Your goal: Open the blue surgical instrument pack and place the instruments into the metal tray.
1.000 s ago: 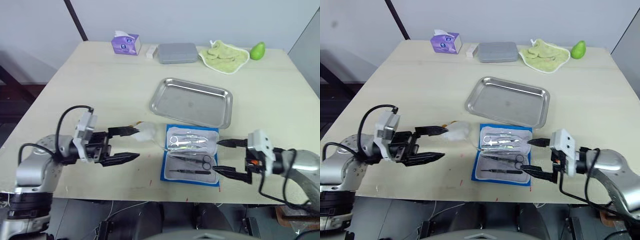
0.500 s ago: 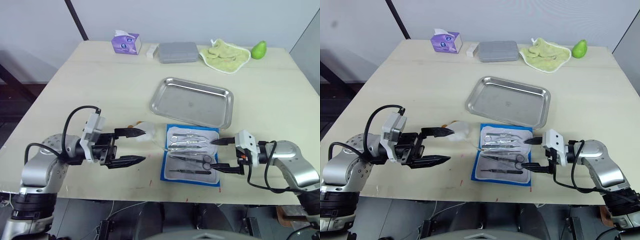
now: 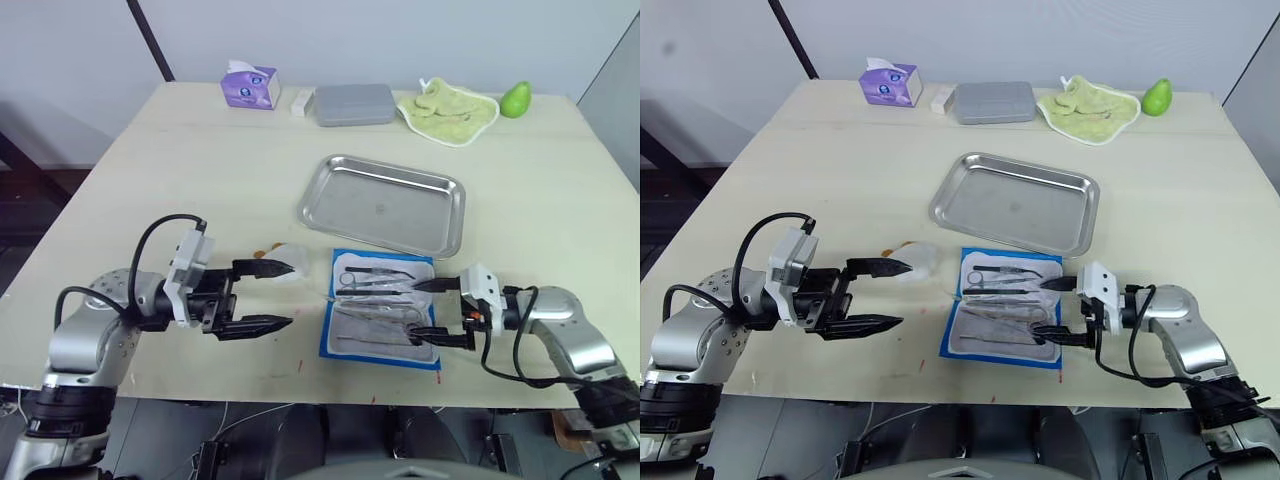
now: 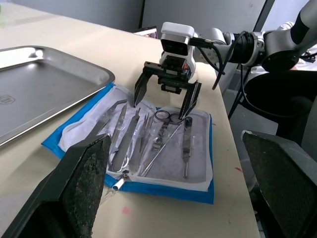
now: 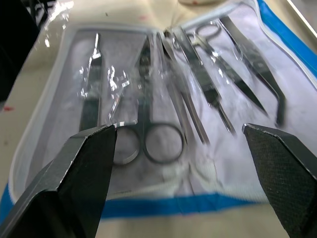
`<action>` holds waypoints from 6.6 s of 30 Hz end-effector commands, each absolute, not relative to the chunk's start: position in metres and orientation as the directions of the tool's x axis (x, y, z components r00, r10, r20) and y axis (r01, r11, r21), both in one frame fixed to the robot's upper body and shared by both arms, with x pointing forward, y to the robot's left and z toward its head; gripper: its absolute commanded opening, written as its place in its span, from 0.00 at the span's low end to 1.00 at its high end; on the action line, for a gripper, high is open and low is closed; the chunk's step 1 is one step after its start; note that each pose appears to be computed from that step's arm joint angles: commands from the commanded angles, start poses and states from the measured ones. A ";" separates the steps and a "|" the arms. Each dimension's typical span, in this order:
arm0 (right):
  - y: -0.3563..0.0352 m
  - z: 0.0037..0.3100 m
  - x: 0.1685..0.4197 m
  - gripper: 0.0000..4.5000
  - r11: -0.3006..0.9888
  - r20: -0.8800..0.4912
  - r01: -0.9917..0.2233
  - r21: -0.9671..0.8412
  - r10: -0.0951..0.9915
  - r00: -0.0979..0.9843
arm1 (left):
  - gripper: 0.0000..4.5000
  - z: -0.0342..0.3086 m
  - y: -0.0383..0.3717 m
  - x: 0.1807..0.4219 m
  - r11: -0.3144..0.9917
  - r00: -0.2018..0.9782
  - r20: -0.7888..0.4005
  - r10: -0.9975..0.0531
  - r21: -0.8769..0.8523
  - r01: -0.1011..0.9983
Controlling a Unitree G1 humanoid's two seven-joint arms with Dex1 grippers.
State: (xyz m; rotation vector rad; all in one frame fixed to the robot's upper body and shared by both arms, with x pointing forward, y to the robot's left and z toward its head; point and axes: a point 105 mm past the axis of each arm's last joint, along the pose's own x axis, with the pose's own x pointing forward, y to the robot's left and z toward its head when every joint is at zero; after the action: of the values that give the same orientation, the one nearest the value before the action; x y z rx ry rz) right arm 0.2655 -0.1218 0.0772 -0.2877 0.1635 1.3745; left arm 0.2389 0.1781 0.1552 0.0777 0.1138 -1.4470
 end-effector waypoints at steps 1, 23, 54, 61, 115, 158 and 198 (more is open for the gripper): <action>-0.125 0.074 0.266 0.99 0.189 -0.269 -0.972 -0.141 0.937 0.222 | 1.00 0.160 0.178 0.238 0.111 0.113 -0.131 -0.985 0.022 0.994; -0.146 0.011 0.263 0.99 0.202 -0.331 -0.979 -0.029 0.922 0.200 | 1.00 0.150 0.185 0.239 0.131 0.132 -0.140 -0.981 0.013 0.991; -0.135 0.015 0.266 1.00 0.251 -0.299 -0.967 -0.040 0.921 0.252 | 0.41 0.124 0.092 0.326 0.048 0.123 -0.428 -0.895 0.182 0.982; -0.135 0.016 0.268 1.00 0.264 -0.299 -0.963 -0.055 0.916 0.268 | 0.33 0.117 0.075 0.338 0.027 0.151 -0.481 -0.864 0.254 0.967; -0.121 0.002 0.256 1.00 0.195 -0.352 -0.981 -0.001 0.918 0.183 | 0.03 0.134 0.072 0.342 -0.047 0.145 -0.733 -0.665 0.234 0.971; -0.129 0.000 0.259 1.00 0.201 -0.383 -0.980 0.012 0.906 0.181 | 0.03 0.187 0.167 0.328 0.252 0.404 -0.606 -0.686 0.323 0.912; -0.131 0.008 0.261 1.00 0.203 -0.369 -0.979 0.005 0.910 0.187 | 0.03 0.150 0.106 0.440 0.962 0.847 -0.483 -0.222 0.033 0.270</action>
State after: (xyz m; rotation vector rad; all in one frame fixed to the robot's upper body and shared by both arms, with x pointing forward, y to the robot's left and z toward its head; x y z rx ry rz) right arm 0.2744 -0.1189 0.0463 -0.2650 0.1208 1.3704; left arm 0.4342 0.1112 0.1324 0.1049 0.5496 -0.2555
